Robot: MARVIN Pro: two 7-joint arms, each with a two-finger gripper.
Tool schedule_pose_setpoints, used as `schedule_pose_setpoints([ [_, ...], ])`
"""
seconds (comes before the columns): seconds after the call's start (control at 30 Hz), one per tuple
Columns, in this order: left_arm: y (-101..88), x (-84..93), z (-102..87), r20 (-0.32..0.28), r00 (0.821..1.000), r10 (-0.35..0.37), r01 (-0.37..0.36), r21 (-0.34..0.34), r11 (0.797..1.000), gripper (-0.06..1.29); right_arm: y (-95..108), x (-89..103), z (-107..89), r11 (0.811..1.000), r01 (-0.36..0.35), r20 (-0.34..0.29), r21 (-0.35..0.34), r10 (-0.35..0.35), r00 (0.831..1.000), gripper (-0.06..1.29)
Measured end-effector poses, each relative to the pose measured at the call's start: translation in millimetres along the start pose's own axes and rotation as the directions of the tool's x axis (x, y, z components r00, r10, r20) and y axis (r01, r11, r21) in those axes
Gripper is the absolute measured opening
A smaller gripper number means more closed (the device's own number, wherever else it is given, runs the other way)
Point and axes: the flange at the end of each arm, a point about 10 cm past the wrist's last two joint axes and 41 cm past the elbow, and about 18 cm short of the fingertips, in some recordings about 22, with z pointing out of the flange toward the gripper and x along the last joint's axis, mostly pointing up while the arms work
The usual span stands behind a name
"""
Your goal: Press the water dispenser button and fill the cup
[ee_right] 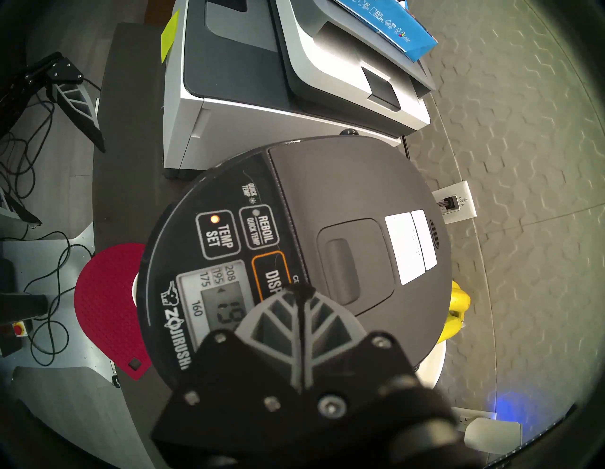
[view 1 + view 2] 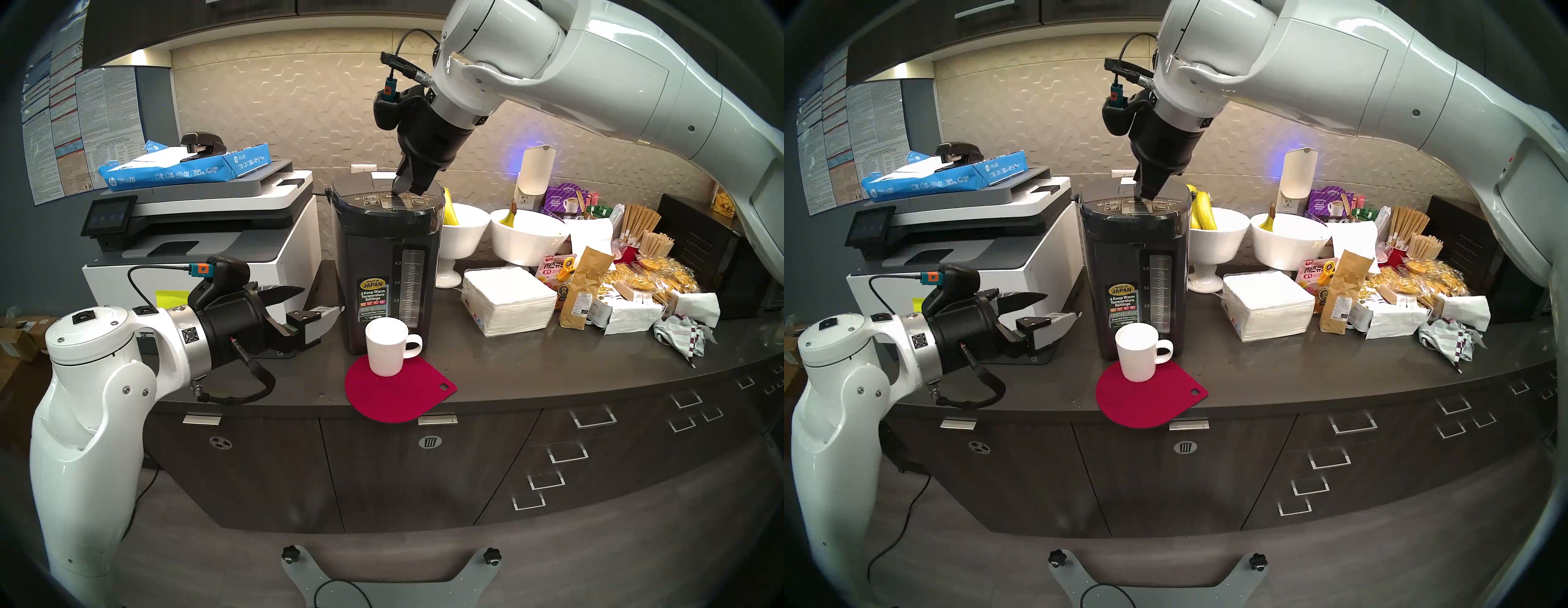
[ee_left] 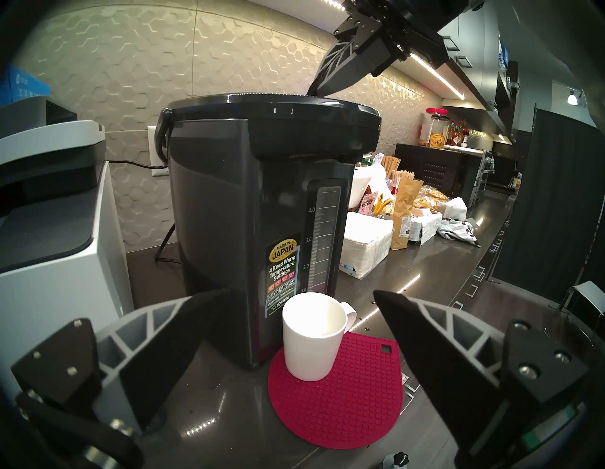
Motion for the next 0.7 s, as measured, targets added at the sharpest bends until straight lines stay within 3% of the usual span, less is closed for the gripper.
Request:
schedule_pose_setpoints([
  [0.7,0.0,0.0,0.0,0.0,1.0,0.0,0.0,0.0,1.0,1.27,-13,-8.6,-11.1,1.0,0.016,0.02,0.001,-0.016,1.0,-0.03],
])
